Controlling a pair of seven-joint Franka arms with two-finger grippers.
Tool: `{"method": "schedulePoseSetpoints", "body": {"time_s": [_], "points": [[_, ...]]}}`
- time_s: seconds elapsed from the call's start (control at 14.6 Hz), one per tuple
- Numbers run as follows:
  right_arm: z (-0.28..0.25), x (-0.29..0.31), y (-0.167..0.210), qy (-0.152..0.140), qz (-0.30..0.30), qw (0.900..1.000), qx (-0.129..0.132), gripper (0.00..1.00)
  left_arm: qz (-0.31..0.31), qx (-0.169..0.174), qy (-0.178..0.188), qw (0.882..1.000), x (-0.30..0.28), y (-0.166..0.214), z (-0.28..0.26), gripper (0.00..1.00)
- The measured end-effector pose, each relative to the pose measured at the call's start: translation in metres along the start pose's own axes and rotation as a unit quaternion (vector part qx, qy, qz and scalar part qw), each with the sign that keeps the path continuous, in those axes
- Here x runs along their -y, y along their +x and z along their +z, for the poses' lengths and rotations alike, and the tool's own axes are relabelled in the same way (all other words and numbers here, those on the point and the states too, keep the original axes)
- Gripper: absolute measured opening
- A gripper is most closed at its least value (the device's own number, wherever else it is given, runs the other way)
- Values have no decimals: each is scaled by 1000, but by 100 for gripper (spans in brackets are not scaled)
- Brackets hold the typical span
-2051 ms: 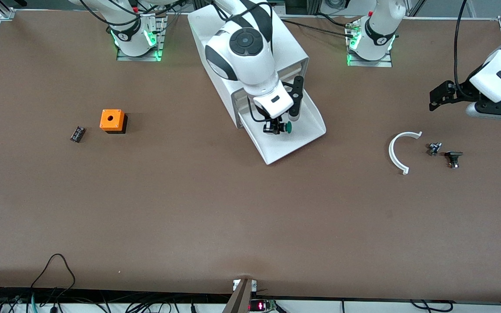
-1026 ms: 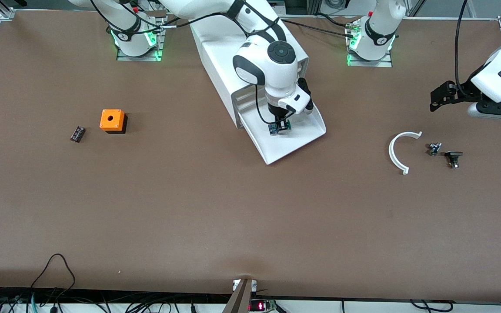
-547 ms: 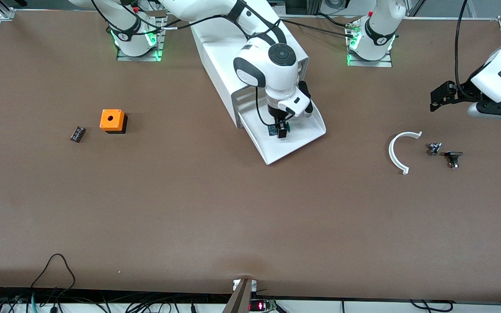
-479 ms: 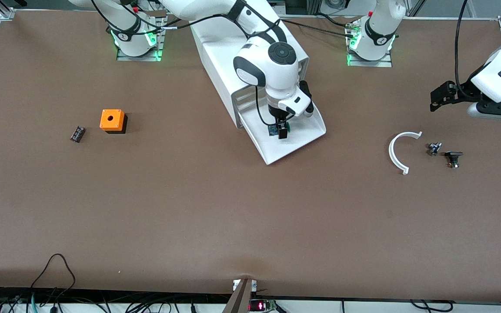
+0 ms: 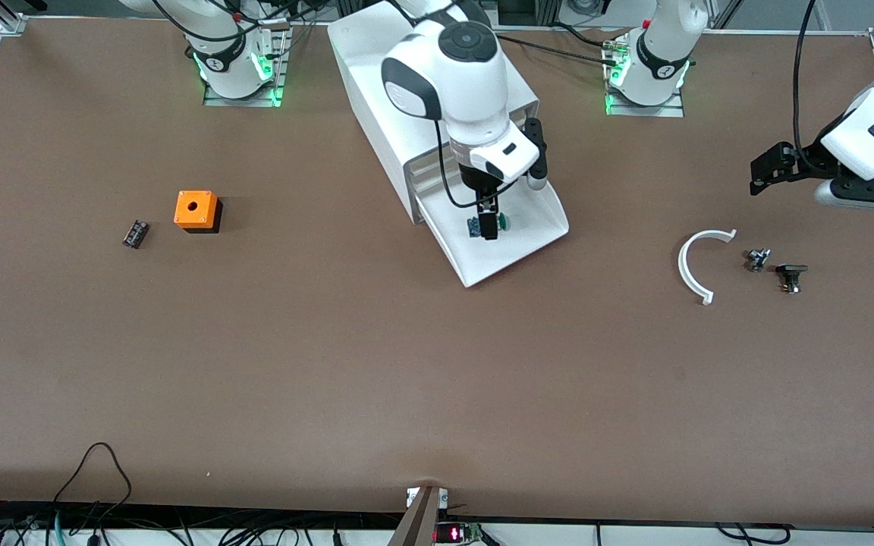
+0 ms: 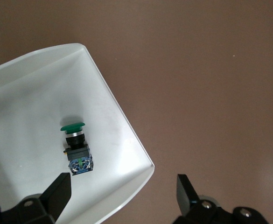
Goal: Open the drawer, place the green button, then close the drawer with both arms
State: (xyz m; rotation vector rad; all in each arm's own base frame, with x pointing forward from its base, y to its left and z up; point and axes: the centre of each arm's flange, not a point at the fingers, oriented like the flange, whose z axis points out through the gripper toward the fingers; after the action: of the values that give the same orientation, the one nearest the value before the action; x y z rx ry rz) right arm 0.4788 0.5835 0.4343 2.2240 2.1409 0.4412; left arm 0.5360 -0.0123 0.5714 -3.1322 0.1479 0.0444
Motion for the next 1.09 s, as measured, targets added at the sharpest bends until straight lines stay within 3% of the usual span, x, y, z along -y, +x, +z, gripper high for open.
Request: {"method": "schedulePoseSetpoints", "body": {"time_s": [0.34, 0.55, 0.82, 1.09], "points": [[-61, -43, -38, -7, 118, 993, 6, 100, 0, 2, 0, 1000, 0, 1, 2, 100], [-79, -58, -60, -9, 232, 972, 22, 100, -1, -1, 0, 1000, 1, 3, 0, 100], [-90, -99, -119, -16, 371, 926, 68, 100, -16, 3, 0, 1000, 17, 11, 5, 100], [-101, -137, -195, -15, 513, 850, 120, 100, -31, 39, -1, 999, 36, 26, 45, 100]]}}
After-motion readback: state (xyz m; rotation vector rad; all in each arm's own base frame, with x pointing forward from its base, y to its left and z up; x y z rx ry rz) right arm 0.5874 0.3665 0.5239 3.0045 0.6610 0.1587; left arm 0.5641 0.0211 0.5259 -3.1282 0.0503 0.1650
